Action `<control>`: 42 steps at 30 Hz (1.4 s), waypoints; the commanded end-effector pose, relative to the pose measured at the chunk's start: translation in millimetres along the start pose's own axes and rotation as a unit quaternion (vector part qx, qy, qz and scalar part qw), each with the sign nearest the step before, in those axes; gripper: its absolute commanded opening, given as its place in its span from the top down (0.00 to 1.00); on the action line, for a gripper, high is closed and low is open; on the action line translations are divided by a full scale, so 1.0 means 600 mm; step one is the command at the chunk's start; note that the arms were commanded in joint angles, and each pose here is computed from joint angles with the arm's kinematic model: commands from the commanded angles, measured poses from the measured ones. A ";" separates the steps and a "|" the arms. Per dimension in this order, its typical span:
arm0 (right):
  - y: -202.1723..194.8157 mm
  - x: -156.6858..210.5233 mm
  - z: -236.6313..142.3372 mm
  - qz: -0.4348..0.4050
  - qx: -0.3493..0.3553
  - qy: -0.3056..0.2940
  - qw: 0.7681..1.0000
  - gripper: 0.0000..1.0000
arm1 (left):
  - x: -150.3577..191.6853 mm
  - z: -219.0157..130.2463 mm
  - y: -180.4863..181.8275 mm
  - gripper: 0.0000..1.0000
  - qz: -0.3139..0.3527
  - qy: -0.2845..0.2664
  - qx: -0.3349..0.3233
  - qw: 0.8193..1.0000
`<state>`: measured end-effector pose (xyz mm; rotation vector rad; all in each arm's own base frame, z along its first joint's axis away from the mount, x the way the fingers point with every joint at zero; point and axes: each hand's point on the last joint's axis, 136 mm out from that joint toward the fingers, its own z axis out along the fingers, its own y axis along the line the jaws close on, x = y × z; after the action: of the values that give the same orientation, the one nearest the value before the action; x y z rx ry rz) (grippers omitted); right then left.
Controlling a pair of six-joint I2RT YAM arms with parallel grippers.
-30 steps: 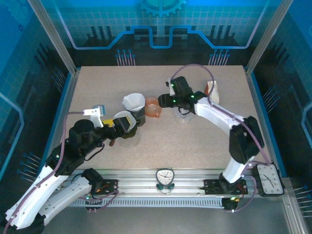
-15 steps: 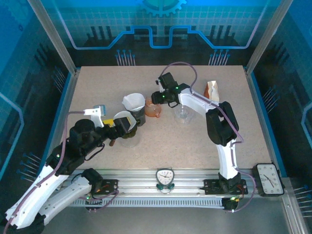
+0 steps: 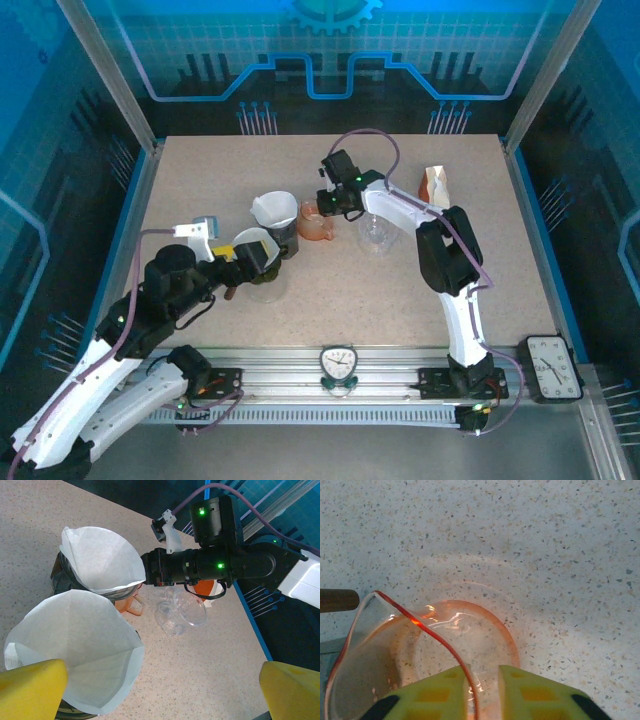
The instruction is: Place the coffee filter in the dripper
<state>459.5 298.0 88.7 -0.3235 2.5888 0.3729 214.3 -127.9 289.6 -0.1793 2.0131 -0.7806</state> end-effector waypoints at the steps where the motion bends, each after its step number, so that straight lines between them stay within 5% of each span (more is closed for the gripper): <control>1: -0.004 0.010 -0.002 -0.011 0.023 0.011 1.000 0.82 | -0.004 -0.001 0.004 0.01 0.008 -0.011 -0.003 1.000; 11: 0.000 0.023 -0.049 -0.053 0.059 -0.007 0.997 0.93 | -0.001 0.000 0.005 0.01 0.005 -0.008 -0.002 1.000; 27: 0.003 0.167 -0.152 -0.084 0.079 -0.012 0.993 0.93 | 0.002 -0.004 0.006 0.01 -0.003 -0.008 0.001 1.000; 42: 0.009 0.263 -0.160 -0.121 0.125 -0.006 0.985 0.88 | 0.002 -0.003 0.011 0.01 -0.016 -0.006 -0.008 1.000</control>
<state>280.3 248.5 86.5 -0.5773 2.5345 -0.0243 212.2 -126.1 285.2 -0.1882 2.0148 -0.7839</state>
